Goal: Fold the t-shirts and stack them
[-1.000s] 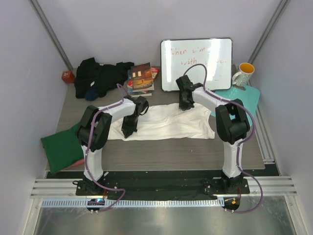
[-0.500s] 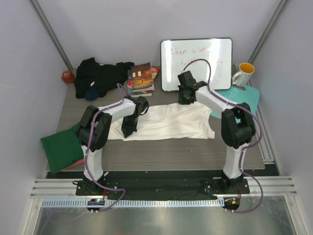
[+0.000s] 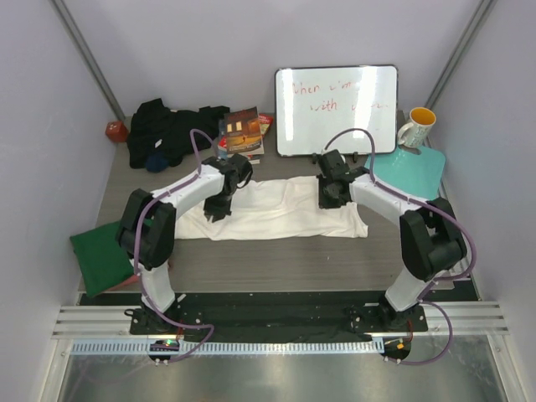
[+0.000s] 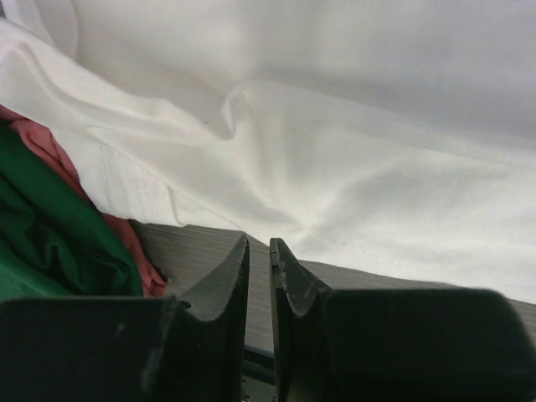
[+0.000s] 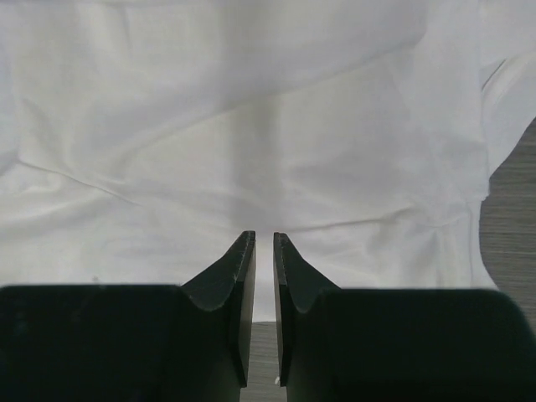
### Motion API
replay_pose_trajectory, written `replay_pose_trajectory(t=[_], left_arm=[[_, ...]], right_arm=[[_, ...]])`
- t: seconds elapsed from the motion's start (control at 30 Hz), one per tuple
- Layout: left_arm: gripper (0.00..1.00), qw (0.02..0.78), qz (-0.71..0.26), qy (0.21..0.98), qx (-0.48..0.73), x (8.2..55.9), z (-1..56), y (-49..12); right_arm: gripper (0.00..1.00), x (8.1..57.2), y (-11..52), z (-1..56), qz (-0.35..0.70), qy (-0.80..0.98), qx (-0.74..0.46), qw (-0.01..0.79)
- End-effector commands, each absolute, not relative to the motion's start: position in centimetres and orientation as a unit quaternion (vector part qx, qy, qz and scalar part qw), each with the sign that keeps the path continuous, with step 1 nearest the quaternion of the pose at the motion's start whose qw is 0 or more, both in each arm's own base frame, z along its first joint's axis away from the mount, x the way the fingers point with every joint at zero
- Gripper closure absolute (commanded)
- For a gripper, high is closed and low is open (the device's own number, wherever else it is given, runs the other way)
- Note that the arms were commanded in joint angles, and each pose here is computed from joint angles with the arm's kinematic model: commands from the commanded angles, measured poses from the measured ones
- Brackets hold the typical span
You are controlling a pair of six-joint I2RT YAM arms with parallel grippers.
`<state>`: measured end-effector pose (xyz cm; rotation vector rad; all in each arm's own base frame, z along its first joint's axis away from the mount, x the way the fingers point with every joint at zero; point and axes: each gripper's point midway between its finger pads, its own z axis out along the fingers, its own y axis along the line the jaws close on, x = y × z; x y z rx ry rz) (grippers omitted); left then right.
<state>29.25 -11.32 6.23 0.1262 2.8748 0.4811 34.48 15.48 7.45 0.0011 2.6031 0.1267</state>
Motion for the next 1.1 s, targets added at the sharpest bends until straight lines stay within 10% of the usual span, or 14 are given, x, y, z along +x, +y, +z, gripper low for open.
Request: replay_pose_trajectory(t=[0.0,0.47,1.07], left_arm=[[0.84,0.140,0.187,0.971,0.045,30.4,7.8,-10.3],[1.00,0.067,0.216,0.974,0.027,30.5,2.2,-9.0],[1.00,-0.025,0.231,0.959,0.161,21.4,-1.1,-14.0]], right_arm=[[0.81,33.6,15.8,4.8,0.036,0.969,0.004,0.244],[0.99,31.8,15.2,0.2,-0.010,0.982,-0.008,0.186],[0.99,33.1,14.2,1.0,-0.057,0.982,-0.014,0.182]])
